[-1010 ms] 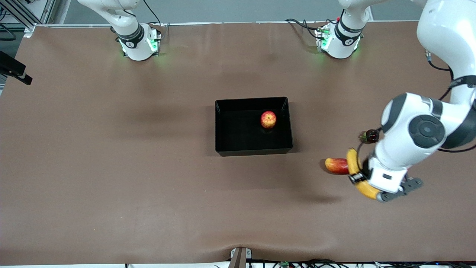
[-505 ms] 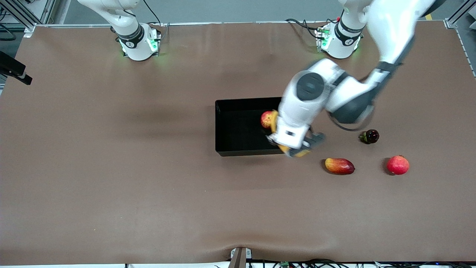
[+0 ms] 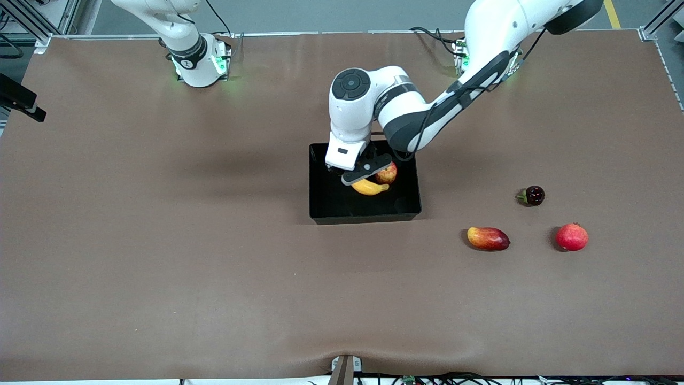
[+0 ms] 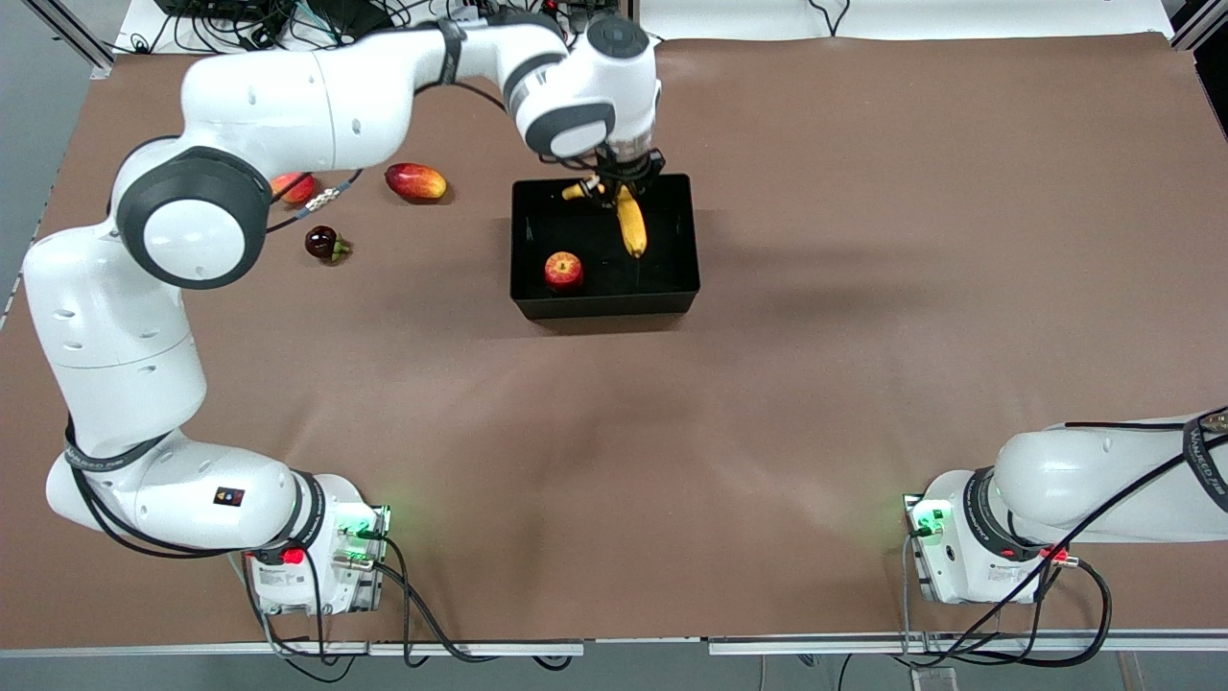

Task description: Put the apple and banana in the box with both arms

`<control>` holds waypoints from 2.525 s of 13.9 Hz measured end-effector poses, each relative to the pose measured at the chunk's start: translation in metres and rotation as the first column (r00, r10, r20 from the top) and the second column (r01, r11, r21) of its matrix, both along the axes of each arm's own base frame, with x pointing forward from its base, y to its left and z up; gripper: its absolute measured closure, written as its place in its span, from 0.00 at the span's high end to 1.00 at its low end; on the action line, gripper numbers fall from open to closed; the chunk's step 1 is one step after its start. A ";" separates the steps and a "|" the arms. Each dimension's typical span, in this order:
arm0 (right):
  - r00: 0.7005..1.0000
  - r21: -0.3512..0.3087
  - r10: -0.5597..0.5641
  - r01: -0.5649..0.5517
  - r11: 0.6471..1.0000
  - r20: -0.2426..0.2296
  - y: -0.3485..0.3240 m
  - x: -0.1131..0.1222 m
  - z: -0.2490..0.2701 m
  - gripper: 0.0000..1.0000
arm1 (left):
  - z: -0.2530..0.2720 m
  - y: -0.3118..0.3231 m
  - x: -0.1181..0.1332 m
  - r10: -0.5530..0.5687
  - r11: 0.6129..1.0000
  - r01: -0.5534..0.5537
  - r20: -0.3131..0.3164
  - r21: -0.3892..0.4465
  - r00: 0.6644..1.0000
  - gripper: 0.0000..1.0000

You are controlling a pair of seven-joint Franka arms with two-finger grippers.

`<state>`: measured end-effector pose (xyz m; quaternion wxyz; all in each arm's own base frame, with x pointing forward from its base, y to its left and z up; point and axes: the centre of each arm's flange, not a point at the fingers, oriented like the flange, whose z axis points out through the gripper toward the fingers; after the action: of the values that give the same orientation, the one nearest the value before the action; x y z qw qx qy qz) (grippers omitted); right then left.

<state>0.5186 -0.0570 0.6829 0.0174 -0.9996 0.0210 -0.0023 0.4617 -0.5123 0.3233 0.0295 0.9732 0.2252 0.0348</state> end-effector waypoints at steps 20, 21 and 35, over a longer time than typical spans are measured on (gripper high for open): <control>1.000 0.000 0.000 0.000 1.000 0.000 0.000 0.000 0.000 1.00 | 0.010 0.029 0.074 0.090 0.994 -0.075 0.212 -0.081 0.973 1.00; 1.000 0.000 0.000 0.000 1.000 0.000 0.000 0.000 0.000 1.00 | 0.039 0.052 0.090 0.092 0.994 -0.077 0.217 -0.080 0.972 1.00; 1.000 -0.003 -0.002 0.002 1.000 -0.001 -0.001 0.000 0.000 1.00 | 0.228 0.466 0.156 -0.248 0.959 0.268 -0.180 0.095 0.952 1.00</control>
<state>0.5185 -0.0580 0.6828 0.0157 -0.9996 0.0218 -0.0020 0.6177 -0.0460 0.5518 -0.0428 0.9938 0.0952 -0.0374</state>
